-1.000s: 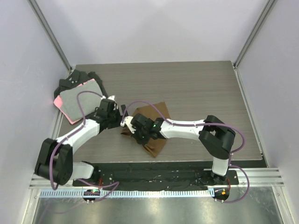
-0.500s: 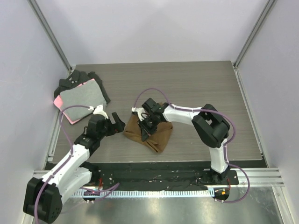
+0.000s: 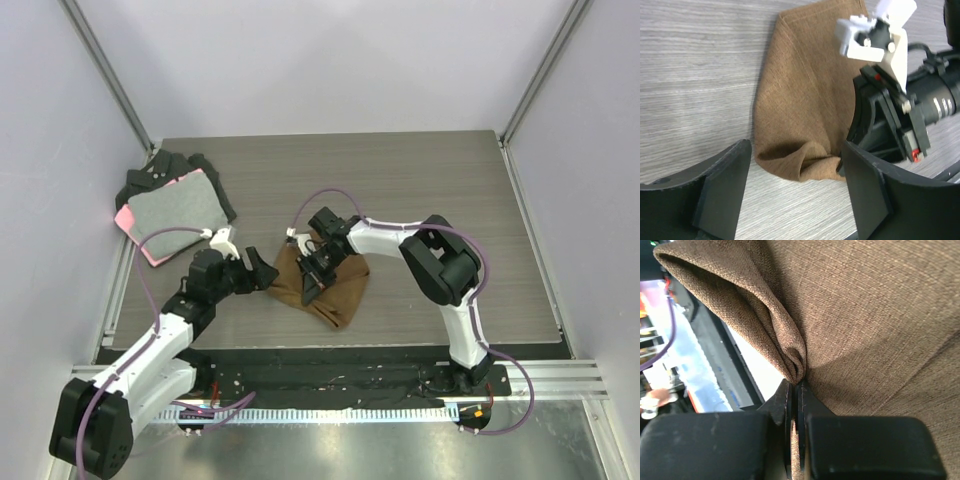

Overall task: Fold the napkin, place the utensils inside, and roll it up
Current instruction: Roll the napkin with the utensil

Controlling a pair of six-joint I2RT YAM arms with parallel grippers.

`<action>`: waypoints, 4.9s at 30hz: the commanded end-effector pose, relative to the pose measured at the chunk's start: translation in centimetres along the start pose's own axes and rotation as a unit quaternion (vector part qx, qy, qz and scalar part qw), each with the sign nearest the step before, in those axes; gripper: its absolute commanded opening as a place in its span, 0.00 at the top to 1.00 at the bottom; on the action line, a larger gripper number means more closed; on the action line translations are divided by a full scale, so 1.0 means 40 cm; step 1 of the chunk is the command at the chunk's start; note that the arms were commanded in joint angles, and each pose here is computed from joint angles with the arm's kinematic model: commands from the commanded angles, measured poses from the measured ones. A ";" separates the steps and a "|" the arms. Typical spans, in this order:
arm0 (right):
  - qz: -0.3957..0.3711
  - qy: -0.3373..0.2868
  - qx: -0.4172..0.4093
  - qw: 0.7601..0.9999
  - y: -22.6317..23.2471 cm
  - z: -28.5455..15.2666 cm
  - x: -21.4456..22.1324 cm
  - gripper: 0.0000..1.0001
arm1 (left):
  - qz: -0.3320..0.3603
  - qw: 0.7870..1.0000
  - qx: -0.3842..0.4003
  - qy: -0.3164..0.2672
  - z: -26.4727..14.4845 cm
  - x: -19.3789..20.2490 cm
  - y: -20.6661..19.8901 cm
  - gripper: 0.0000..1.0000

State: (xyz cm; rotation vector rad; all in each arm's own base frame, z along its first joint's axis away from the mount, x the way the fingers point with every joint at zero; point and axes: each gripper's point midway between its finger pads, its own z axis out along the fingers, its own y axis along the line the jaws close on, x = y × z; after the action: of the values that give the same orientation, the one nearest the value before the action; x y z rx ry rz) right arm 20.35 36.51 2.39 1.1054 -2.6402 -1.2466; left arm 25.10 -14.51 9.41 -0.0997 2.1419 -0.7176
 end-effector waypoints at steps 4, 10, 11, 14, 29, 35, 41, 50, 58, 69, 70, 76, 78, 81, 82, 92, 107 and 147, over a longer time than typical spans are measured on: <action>0.035 0.000 -0.013 0.999 -0.051 0.003 -0.016 0.99 | 0.017 0.999 0.038 -0.001 0.000 0.002 -0.029 0.30; 0.052 0.002 -0.015 0.999 -0.081 0.012 -0.021 0.99 | 0.019 0.999 0.046 -0.006 -0.002 0.000 -0.036 0.38; 0.054 0.003 -0.015 0.998 -0.083 0.012 -0.020 0.99 | 0.016 0.999 0.042 0.003 0.003 0.008 -0.031 0.39; 0.059 0.002 -0.016 0.998 -0.091 0.011 -0.021 0.99 | 0.013 0.999 0.037 0.022 0.016 0.018 -0.028 0.43; 0.069 0.003 -0.012 0.998 -0.104 0.011 -0.019 0.99 | 0.022 0.999 -0.001 0.045 0.075 0.015 0.004 0.63; 0.071 0.002 -0.010 0.997 -0.102 0.007 -0.020 0.99 | 0.020 0.997 -0.023 0.071 0.108 0.023 0.024 0.76; 0.069 -0.007 0.010 0.998 -0.104 -0.009 -0.028 0.99 | 0.016 0.994 -0.049 0.100 0.122 0.035 0.043 0.93; 0.021 -0.076 0.069 0.995 -0.034 -0.130 -0.100 0.66 | 0.002 0.984 -0.080 0.162 0.139 0.072 0.064 1.00; -0.075 -0.122 0.146 0.979 0.079 -0.216 -0.113 0.50 | -0.009 0.976 -0.093 0.196 0.151 0.096 0.075 1.00; -0.102 -0.044 0.164 0.980 0.172 -0.092 0.019 0.50 | -0.006 0.978 -0.087 0.189 0.146 0.086 0.066 1.00; -0.098 -0.038 0.169 0.980 0.161 -0.090 0.028 0.51 | -0.006 0.978 -0.085 0.189 0.146 0.086 0.065 1.00; -0.092 -0.015 0.219 0.971 0.107 -0.109 0.058 0.52 | -0.003 0.980 -0.080 0.180 0.143 0.073 0.057 1.00; -0.089 -0.012 0.235 0.968 0.085 -0.122 0.059 0.52 | -0.003 0.981 -0.076 0.179 0.142 0.071 0.053 1.00; -0.085 -0.019 0.242 0.966 0.072 -0.139 0.051 0.53 | -0.001 0.982 -0.071 0.176 0.140 0.068 0.046 1.00; -0.084 -0.022 0.243 0.966 0.069 -0.144 0.048 0.53 | 0.002 0.982 -0.068 0.175 0.141 0.067 0.043 1.00; -0.044 -0.011 0.250 0.967 -0.038 -0.152 0.087 0.55 | 0.007 0.983 -0.063 0.174 0.142 0.062 0.033 1.00; -0.005 0.000 0.244 0.970 -0.076 -0.141 0.144 0.53 | -0.007 0.974 -0.100 0.205 0.154 0.067 0.052 1.00; -0.316 -0.154 0.330 0.876 0.035 -0.018 -0.123 0.42 | -0.032 0.953 -0.110 0.281 0.174 0.081 0.034 1.00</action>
State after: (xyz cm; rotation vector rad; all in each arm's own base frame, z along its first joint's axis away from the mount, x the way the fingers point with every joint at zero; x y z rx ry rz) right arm 23.09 38.78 5.74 2.1106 -3.1968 -0.5462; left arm 28.42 -17.29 2.81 -0.1062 2.7619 -0.5697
